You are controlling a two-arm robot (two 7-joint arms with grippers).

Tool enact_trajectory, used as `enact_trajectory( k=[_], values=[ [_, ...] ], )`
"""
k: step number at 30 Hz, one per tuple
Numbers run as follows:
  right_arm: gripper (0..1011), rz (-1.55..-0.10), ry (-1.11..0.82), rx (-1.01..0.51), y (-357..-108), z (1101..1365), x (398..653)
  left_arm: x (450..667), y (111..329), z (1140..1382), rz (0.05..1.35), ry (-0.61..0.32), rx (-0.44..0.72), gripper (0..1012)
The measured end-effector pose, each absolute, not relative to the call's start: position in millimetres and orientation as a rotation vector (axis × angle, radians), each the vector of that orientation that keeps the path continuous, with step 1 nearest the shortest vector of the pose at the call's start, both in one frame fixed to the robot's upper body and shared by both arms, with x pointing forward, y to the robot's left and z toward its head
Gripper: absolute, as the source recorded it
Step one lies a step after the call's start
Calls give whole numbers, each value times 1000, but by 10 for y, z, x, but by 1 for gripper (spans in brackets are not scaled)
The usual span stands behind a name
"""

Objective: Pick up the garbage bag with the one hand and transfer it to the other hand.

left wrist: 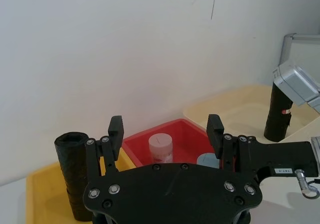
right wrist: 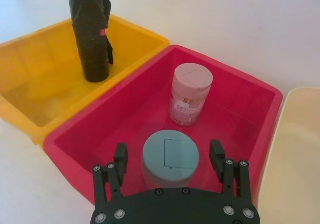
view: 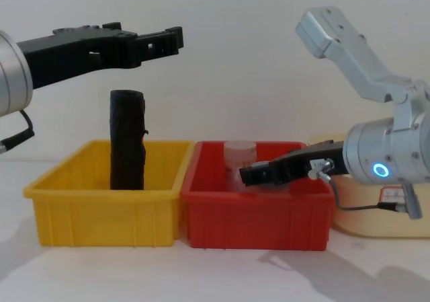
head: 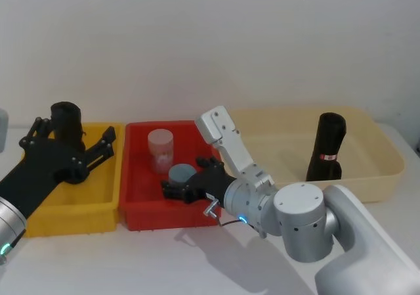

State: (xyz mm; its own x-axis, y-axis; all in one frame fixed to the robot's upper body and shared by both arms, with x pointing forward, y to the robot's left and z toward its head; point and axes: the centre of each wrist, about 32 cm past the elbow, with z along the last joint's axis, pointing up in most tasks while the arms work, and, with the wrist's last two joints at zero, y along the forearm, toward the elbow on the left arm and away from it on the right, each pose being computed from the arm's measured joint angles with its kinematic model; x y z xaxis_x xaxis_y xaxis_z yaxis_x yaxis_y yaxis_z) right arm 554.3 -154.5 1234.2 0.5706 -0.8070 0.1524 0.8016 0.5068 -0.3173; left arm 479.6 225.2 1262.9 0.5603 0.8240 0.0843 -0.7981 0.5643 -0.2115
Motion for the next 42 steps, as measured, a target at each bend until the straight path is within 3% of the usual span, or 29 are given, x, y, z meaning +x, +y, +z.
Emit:
enact_trajectory(
  k=[12,25,42],
  values=[
    [987,-981,28,-378,-1535,12325,5596,4795,2251,12629,960,-181,-156,1001],
    [663,-976,16,-394,-1520,12316,5610,4796,2251,12629,960,-181,-155,1001],
    [663,-995,-50,-295,-1571,12578,5592,4796,2251,12629,960,-181,-155,1001]
  ],
)
